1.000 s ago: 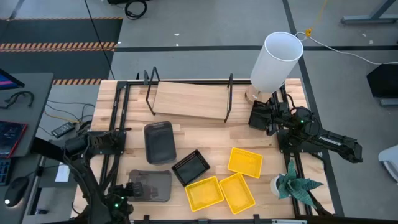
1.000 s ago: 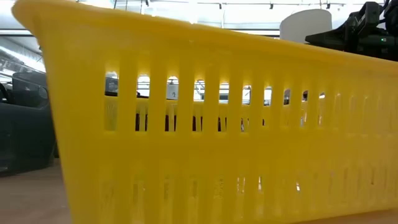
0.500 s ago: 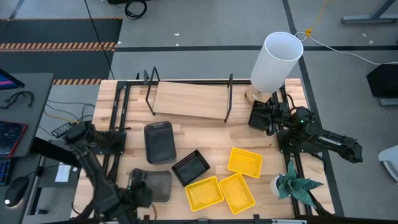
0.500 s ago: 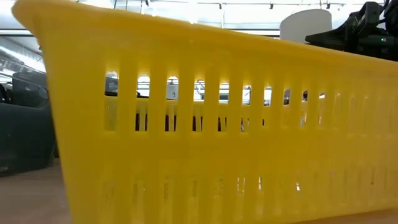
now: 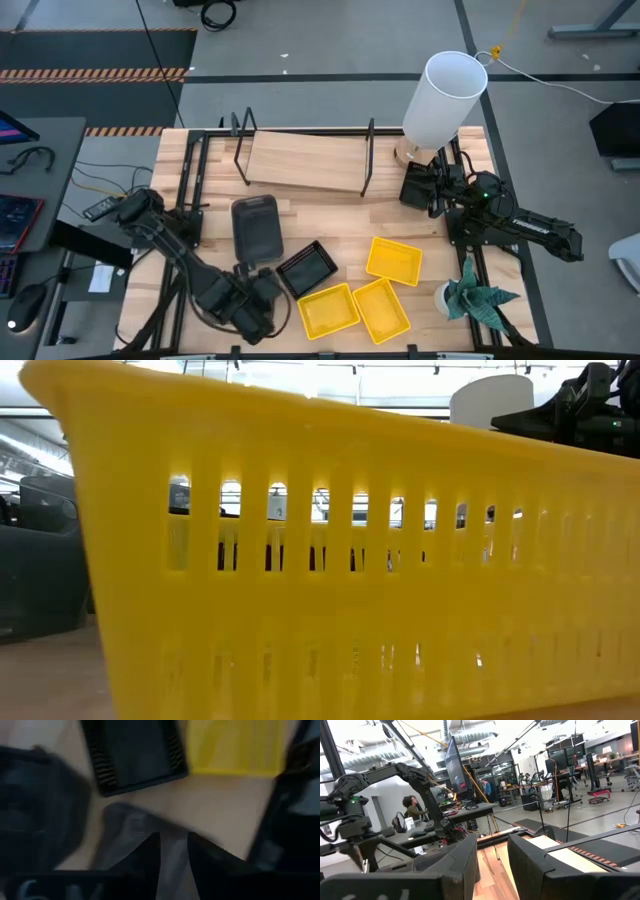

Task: Stack baskets on shelf by color
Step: Stack the right black bin on top of the left black stacked bins

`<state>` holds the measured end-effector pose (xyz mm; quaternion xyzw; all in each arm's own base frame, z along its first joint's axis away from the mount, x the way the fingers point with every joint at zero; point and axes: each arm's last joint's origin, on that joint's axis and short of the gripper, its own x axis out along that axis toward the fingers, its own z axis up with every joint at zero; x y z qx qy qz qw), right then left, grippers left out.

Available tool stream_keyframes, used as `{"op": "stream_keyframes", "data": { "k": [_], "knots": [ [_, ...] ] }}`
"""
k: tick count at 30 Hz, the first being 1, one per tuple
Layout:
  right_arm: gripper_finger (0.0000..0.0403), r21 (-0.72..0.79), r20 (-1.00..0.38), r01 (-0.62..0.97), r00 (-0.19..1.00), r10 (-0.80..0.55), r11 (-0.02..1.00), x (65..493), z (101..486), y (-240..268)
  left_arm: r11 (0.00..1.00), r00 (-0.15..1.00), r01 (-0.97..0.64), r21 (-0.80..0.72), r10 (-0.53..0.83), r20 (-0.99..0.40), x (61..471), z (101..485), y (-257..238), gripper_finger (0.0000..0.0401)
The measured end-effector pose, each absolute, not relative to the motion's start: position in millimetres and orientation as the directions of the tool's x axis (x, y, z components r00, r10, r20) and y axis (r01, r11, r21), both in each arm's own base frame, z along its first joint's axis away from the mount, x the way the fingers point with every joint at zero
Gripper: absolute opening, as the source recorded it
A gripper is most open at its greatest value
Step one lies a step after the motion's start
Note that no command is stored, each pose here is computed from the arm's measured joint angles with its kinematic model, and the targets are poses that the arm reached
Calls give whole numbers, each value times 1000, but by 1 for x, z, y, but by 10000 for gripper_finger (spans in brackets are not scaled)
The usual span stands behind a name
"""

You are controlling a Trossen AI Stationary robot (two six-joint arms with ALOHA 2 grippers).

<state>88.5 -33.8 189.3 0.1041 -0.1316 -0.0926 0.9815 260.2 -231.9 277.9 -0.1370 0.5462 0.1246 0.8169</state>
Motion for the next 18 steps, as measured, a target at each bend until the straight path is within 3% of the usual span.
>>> {"op": "stream_keyframes", "data": {
  "k": [4,11,18],
  "knots": [
    [115,229,239,154,948,-209,961,89,189,-34,872,399,-454,-185,13,-917,271,279,-228,103],
    [115,229,239,154,948,-209,961,89,189,-34,764,380,-605,-225,28,-924,272,278,-224,98],
    [115,229,239,154,948,-209,961,88,189,-34,677,354,-703,-217,69,-933,276,251,-243,98]
  ]
}}
